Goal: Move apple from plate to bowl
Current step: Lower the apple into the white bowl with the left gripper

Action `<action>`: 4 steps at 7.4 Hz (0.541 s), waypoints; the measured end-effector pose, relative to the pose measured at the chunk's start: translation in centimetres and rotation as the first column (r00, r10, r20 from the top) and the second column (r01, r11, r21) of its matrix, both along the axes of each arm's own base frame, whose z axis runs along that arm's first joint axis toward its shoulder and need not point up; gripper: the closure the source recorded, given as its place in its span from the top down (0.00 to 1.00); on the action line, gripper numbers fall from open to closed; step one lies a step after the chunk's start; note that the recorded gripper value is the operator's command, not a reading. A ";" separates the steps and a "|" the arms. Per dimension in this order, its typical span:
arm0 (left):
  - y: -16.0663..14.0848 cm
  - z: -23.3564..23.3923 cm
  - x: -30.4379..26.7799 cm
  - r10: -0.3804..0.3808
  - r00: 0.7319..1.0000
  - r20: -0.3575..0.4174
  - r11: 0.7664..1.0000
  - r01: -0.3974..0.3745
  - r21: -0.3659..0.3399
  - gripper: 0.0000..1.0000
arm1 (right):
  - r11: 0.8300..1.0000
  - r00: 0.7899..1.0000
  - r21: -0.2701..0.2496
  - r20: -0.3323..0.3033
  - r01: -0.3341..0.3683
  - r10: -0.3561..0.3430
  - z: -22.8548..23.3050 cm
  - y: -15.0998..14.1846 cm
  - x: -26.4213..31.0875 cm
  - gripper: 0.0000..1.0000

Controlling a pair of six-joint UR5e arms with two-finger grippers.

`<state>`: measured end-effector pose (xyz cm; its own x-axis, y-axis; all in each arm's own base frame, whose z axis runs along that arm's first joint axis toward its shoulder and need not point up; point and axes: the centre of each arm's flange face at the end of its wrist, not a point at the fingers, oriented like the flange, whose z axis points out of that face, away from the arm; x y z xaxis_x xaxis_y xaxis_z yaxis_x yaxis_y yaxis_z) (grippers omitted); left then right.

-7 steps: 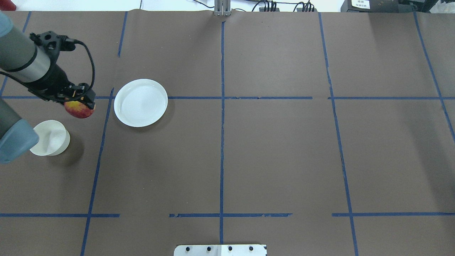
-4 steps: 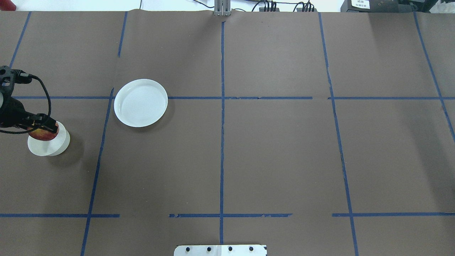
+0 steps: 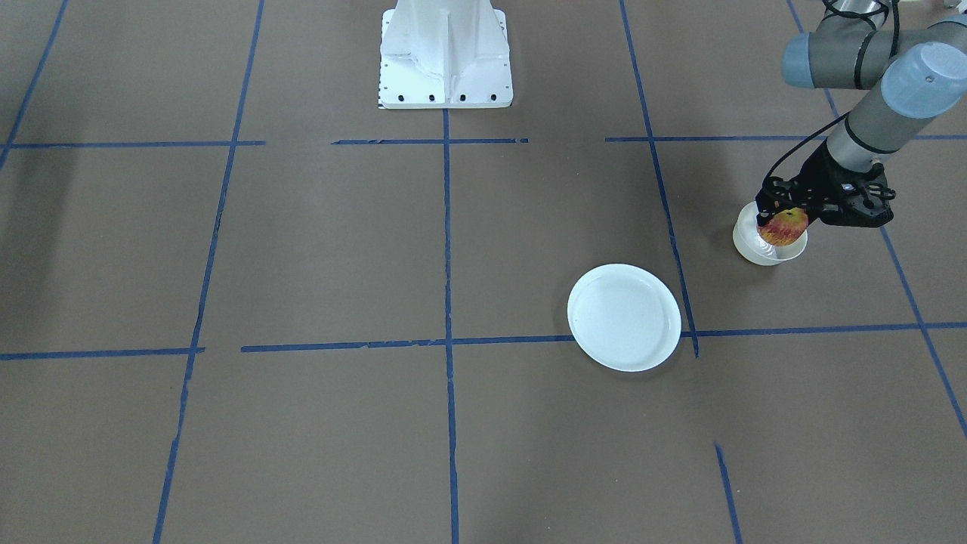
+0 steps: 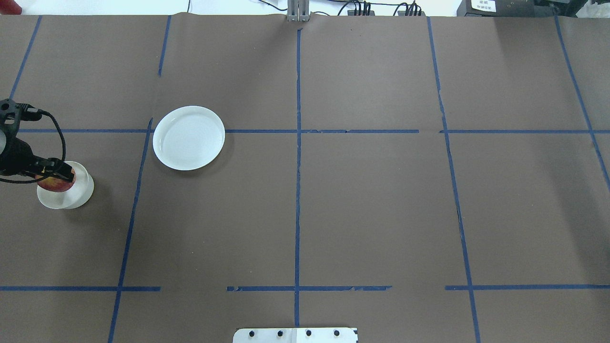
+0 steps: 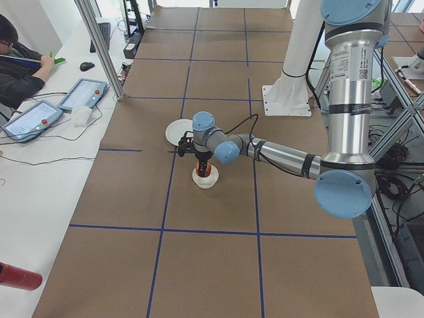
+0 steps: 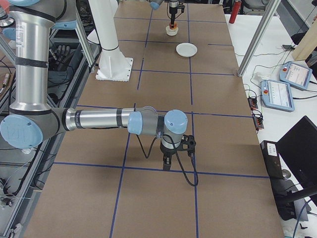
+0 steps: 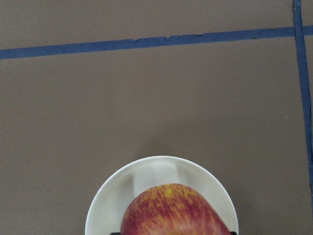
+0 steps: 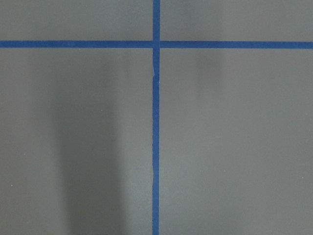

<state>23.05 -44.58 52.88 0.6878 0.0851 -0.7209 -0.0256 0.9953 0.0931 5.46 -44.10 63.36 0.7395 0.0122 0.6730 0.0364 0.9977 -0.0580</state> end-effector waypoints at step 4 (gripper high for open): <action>0.1 0.3 -0.1 0.004 1.000 0.000 1.000 -0.004 -0.004 1.00 | 1.000 1.000 0.000 0.000 0.000 0.000 0.0 0.0 0.0 1.00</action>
